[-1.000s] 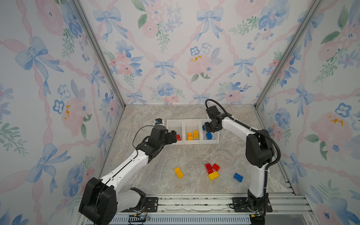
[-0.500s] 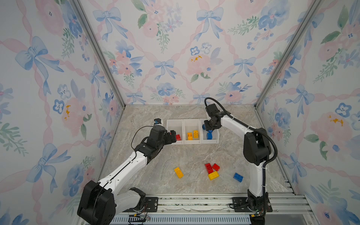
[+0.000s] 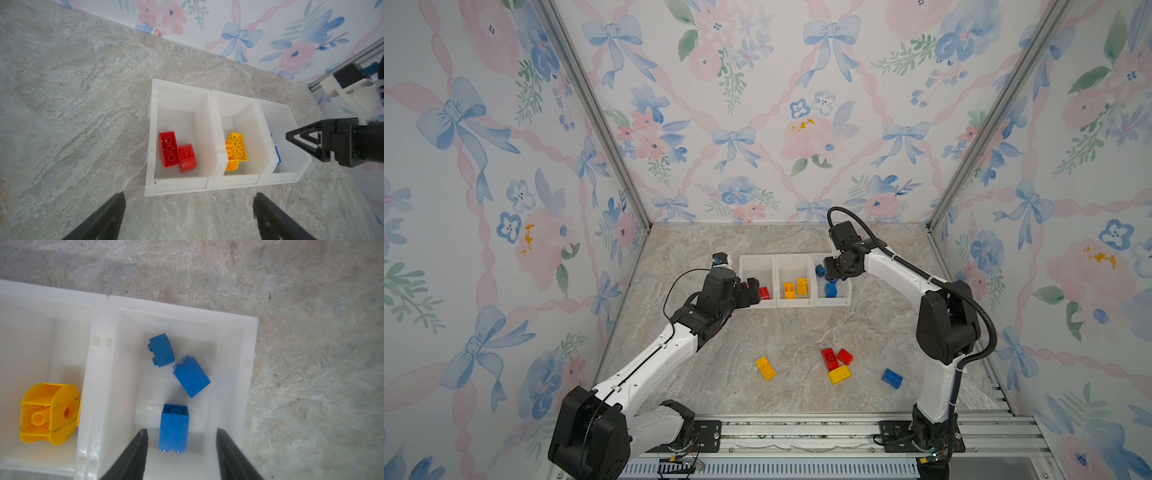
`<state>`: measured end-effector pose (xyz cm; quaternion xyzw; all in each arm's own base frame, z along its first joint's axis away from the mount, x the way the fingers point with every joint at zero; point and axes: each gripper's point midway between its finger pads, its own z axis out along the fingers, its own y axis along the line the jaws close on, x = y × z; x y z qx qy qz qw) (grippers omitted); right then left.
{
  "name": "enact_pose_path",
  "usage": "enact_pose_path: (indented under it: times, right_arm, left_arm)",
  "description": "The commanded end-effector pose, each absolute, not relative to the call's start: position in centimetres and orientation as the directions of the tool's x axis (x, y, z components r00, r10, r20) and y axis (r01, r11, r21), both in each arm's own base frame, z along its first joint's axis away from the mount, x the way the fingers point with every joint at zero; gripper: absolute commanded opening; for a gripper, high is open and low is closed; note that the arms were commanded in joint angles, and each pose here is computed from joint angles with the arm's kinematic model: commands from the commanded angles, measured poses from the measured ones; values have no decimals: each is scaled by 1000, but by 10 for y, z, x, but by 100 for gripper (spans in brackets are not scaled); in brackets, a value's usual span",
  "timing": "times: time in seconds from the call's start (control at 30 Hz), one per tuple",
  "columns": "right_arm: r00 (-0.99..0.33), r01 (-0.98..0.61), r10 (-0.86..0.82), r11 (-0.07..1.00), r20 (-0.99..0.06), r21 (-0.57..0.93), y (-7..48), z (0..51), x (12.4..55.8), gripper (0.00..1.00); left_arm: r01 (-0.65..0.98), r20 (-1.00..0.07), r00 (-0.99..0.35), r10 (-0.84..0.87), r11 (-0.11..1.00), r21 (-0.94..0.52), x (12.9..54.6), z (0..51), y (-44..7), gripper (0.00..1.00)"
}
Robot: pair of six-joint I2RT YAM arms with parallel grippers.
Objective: Sort the legos into containers by color
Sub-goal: 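Carry the blue brick into the far-end bin and release it, then withdraw the open right gripper from the far-end bin toward the loose blue brick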
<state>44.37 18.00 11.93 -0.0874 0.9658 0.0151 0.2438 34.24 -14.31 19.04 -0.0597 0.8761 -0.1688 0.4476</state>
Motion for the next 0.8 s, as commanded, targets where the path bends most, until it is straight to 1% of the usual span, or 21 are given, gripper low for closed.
enact_pose_path:
  times: [0.0,0.33,0.77]
  right_arm:
    - [-867,-159,-134,987,-480,12,179,131,426,56]
    - [-887,-99,-69,994,-457,43,160,133,375,62]
    - [-915,57,88,994,-395,88,124,110,303,78]
  left_arm:
    - [50,-770,-581,-264,933,-357,340,193,-141,98]
    - [63,-767,-588,-256,931,-359,339,192,-143,98]
    - [84,-764,-597,-243,929,-361,339,192,-148,98]
